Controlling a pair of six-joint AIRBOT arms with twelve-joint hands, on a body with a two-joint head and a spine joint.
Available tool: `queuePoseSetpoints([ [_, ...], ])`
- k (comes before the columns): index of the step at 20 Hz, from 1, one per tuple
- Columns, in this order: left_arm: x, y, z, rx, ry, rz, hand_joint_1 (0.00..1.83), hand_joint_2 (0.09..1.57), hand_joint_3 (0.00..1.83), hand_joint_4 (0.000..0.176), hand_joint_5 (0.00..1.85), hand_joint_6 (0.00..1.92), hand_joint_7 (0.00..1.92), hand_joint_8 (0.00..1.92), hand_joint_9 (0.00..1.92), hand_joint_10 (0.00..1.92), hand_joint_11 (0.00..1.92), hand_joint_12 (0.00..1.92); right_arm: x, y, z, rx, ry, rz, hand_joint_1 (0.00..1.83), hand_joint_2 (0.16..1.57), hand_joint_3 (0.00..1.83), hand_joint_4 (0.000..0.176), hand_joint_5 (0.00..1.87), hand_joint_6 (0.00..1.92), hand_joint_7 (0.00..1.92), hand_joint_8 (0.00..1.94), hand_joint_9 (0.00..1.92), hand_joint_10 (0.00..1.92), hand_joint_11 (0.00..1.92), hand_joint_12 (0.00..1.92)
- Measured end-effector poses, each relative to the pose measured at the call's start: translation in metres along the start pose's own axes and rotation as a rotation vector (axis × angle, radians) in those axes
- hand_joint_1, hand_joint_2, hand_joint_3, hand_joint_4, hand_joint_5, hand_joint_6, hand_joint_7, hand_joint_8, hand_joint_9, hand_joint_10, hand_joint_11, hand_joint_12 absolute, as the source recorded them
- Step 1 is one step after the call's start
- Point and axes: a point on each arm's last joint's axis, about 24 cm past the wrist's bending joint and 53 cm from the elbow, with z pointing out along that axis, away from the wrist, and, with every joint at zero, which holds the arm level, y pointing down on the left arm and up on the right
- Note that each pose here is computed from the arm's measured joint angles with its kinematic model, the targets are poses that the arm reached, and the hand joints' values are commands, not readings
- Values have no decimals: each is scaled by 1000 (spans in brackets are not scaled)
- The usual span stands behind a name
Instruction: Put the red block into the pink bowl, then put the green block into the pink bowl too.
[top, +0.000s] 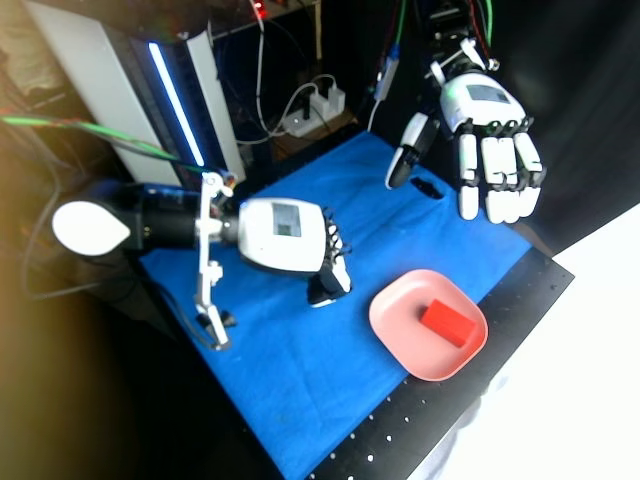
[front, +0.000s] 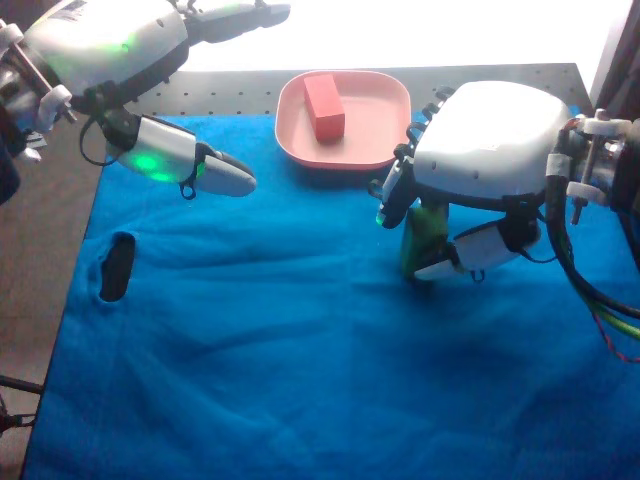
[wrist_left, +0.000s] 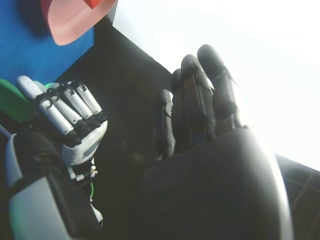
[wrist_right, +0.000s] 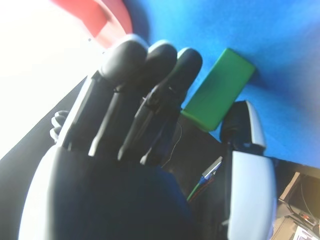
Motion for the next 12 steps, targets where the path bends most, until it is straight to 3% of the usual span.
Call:
queuePoseSetpoints([
  [1, 0, 0, 0, 0, 0, 0, 680, 739, 2, 119, 213, 2, 250, 1, 263, 0, 0, 680, 0, 0, 0, -1, -1, 1, 1291, 1041, 11, 0, 1037, 690, 1261, 704, 1316, 745, 1111, 1316],
  [2, 0, 0, 0, 0, 0, -1, 680, 739, 2, 119, 213, 2, 250, 1, 263, 0, 0, 680, 0, 0, 0, 0, -1, 1, 1291, 1041, 11, 0, 1037, 690, 1261, 704, 1316, 745, 1111, 1316],
  [3, 1, 0, 1, 1, 0, -2, 681, 736, 0, 124, 211, 1, 252, 1, 272, 3, 0, 721, 0, -1, 0, 1, -1, 1, 1293, 1054, 0, 0, 1046, 656, 1206, 843, 1317, 849, 1127, 1398],
  [4, 2, -1, 1, 0, 1, -4, 675, 739, 1, 116, 209, 0, 254, 1, 285, 5, 0, 753, -1, -1, 0, 1, -2, 2, 1287, 1073, 1, 0, 1030, 645, 1141, 986, 1302, 1096, 1175, 1528],
  [5, 2, -1, 1, 1, 3, -2, 673, 742, 2, 118, 204, 0, 258, 2, 286, 5, 0, 760, -1, -1, 0, 1, -2, 3, 1209, 1068, 0, 0, 1067, 775, 1169, 1037, 1289, 1331, 1214, 1650],
  [6, 2, -1, 1, 1, 2, -4, 673, 743, 2, 118, 203, 0, 259, 3, 286, 5, 0, 761, -1, -2, 0, 3, -3, 3, 1191, 1071, 1, 0, 1065, 819, 1173, 1053, 1272, 1410, 1220, 1689],
  [7, 2, -1, 1, 0, 2, -4, 691, 746, 2, 108, 212, 2, 266, 3, 313, 9, 0, 818, -1, -2, 0, 4, -4, 4, 1261, 1089, 0, 0, 1020, 695, 1097, 1106, 1254, 1356, 1183, 1661],
  [9, 2, -1, 1, 0, 2, -4, 686, 747, 1, 100, 217, 1, 267, 1, 328, 7, 0, 878, -2, -3, 0, 6, -5, 5, 1287, 1066, 0, 0, 1008, 733, 1181, 888, 1245, 1067, 1118, 1467],
  [11, 2, -1, 1, 0, 2, -4, 686, 744, 0, 108, 209, 1, 270, 2, 327, 5, 0, 882, -2, -3, 0, 6, -5, 5, 1290, 1060, 0, 0, 1012, 731, 1204, 836, 1271, 972, 1130, 1424],
  [12, 2, -1, 1, 0, 3, -4, 676, 747, 0, 103, 202, 1, 258, 1, 317, 1, 0, 858, -2, -3, 0, 7, -5, 6, 1290, 1058, 0, 0, 1033, 676, 1197, 863, 1285, 1014, 1140, 1479],
])
